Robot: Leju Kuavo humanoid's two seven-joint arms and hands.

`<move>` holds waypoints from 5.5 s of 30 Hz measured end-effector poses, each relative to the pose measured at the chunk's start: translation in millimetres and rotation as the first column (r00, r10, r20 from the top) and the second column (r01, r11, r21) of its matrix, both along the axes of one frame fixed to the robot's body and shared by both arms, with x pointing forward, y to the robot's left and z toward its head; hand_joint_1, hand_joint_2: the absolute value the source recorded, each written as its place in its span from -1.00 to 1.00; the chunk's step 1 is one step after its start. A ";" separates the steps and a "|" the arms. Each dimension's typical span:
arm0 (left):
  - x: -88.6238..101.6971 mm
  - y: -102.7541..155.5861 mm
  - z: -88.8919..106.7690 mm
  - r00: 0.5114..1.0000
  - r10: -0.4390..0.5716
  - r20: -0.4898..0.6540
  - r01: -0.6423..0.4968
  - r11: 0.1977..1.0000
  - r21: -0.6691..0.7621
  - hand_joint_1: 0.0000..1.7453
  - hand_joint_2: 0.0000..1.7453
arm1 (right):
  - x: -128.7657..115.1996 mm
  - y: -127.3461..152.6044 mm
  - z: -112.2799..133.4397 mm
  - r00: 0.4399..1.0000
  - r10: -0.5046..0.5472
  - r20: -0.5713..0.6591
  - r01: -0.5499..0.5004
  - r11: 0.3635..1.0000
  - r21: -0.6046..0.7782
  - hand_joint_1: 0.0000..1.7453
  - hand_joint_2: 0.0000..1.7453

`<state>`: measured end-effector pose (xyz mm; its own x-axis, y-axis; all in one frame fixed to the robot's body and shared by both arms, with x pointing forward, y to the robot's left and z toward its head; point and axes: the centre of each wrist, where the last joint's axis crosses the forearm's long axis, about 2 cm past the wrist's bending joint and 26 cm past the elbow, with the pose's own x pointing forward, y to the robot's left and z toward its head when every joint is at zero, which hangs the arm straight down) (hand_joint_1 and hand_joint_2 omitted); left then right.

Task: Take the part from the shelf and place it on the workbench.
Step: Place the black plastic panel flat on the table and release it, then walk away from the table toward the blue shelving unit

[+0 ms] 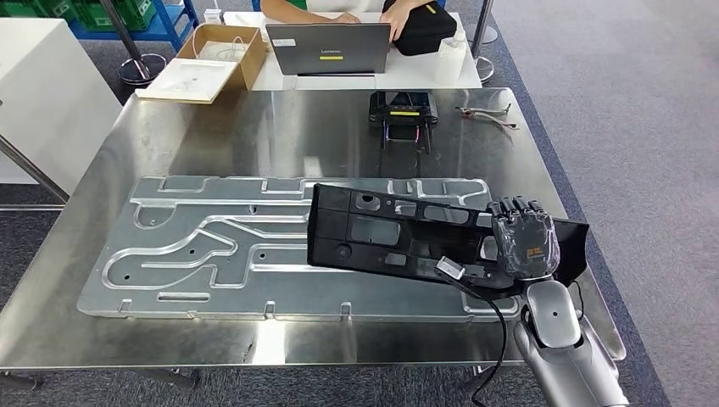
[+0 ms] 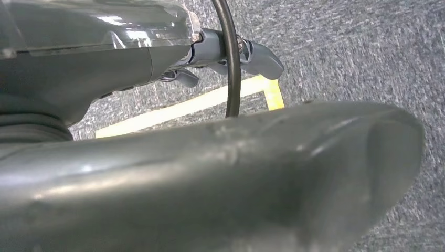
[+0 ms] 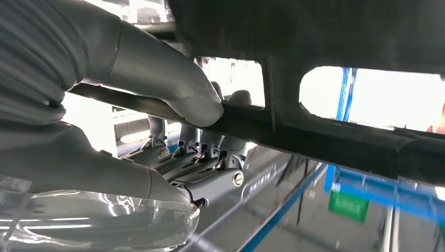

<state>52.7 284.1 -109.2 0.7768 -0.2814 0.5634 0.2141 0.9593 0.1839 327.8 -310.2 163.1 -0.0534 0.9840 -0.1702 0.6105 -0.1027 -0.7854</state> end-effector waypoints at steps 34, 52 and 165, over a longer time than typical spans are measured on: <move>0.0 6.0 0.1 0.999 0.052 0.001 -0.052 0.999 0.013 -1.00 -1.00 | -4.1 -9.6 -25.3 0.995 -0.012 -0.101 0.012 1.000 -0.005 -1.00 -1.00; -0.4 7.9 -0.1 0.998 0.070 0.001 -0.070 0.998 -0.011 -1.00 -1.00 | -23.6 5.6 -23.6 0.999 0.042 -0.032 -0.042 0.999 0.012 -1.00 -1.00; -17.2 5.6 3.0 0.881 0.466 0.079 -0.466 0.884 -0.029 -1.00 -1.00 | -317.2 29.6 -265.6 0.631 0.339 -0.698 0.737 -0.543 0.402 -1.00 -1.00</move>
